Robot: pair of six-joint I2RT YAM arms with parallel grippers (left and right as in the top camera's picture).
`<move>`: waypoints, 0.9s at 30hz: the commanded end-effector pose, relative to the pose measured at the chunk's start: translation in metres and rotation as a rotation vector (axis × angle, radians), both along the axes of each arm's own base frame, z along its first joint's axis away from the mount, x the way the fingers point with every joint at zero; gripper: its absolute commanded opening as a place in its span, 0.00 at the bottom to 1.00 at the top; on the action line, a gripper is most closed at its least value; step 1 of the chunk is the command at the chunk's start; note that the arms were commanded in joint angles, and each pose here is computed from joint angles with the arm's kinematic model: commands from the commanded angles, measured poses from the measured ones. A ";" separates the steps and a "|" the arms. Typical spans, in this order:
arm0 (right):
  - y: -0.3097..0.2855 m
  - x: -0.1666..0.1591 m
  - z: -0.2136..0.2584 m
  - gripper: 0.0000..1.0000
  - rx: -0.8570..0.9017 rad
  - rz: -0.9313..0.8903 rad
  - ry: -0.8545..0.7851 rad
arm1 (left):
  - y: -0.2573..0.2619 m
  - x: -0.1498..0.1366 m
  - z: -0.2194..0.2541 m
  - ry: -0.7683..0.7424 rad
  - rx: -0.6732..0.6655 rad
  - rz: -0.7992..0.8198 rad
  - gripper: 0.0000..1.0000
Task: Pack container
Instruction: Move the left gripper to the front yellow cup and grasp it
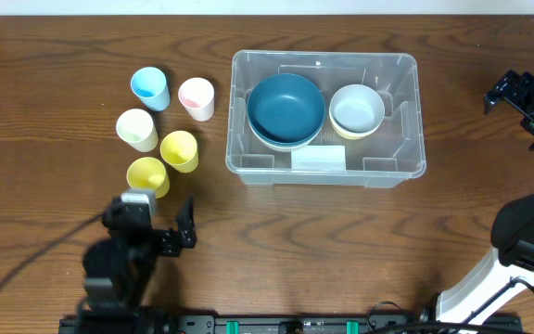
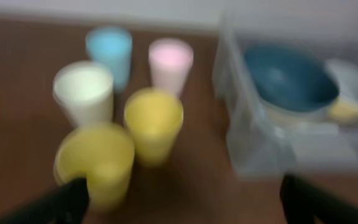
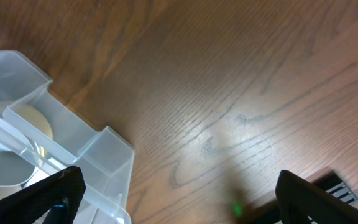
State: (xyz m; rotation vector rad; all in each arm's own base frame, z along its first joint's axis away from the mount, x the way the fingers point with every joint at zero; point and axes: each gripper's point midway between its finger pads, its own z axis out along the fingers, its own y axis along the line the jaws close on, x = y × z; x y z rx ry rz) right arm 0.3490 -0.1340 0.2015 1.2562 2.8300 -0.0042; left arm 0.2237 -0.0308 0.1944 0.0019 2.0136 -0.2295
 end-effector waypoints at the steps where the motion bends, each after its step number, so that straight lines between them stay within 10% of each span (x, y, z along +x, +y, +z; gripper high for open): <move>1: 0.001 -0.001 0.001 0.99 0.003 -0.017 -0.002 | 0.002 0.008 0.043 0.109 0.016 0.006 0.98; 6: 0.001 -0.001 0.001 0.99 0.003 -0.018 -0.002 | -0.004 0.018 0.065 0.349 0.008 -0.025 0.98; 13: 0.001 -0.001 0.001 0.99 0.003 -0.018 -0.002 | 0.066 0.029 0.046 0.576 -0.108 0.509 0.98; 27: 0.001 -0.001 0.001 0.99 0.003 -0.018 -0.002 | 0.116 0.035 -0.044 0.974 -0.121 0.696 0.98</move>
